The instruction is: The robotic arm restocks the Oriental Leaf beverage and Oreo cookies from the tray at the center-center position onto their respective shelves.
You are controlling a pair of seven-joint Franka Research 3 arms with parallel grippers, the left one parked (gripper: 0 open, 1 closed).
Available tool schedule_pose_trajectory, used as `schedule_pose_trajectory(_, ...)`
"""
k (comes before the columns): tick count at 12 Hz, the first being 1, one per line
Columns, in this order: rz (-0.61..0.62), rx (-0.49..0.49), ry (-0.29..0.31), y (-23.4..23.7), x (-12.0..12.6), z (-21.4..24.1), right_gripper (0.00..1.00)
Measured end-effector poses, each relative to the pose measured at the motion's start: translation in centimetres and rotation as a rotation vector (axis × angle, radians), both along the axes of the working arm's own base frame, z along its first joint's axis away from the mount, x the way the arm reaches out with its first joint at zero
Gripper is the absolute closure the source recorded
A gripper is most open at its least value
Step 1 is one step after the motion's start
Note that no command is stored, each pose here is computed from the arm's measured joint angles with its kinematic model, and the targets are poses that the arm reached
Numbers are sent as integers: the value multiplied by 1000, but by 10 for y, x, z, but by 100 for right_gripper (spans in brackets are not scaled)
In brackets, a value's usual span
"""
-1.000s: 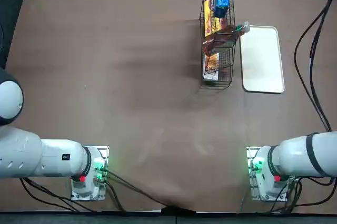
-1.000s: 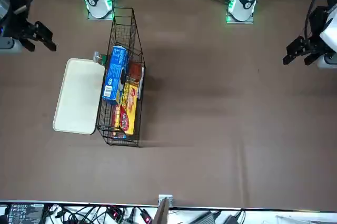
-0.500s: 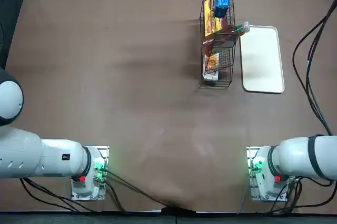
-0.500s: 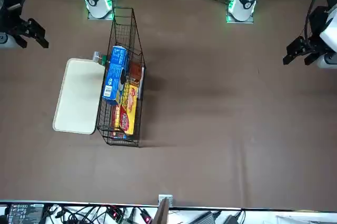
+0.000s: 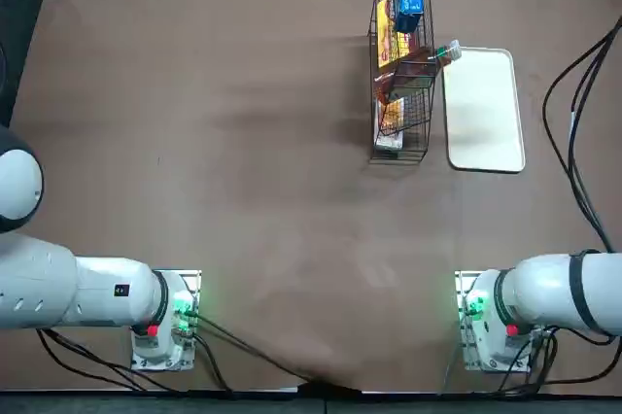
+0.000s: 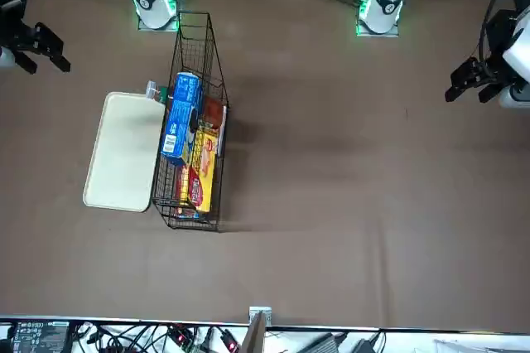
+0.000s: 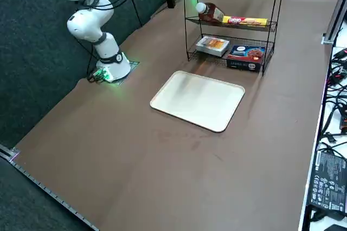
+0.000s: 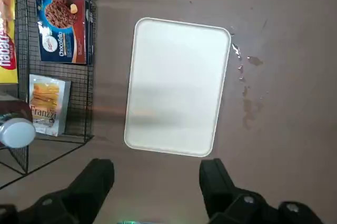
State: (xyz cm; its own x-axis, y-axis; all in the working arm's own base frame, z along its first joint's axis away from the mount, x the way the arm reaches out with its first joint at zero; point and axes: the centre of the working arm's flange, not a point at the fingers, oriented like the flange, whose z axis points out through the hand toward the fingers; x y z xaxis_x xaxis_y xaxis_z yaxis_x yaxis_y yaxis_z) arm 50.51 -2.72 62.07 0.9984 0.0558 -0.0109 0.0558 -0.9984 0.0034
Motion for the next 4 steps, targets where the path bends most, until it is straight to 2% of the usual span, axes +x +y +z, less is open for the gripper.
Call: schedule_pose_trajectory(4,-9,9,-7,1,1,1,0)
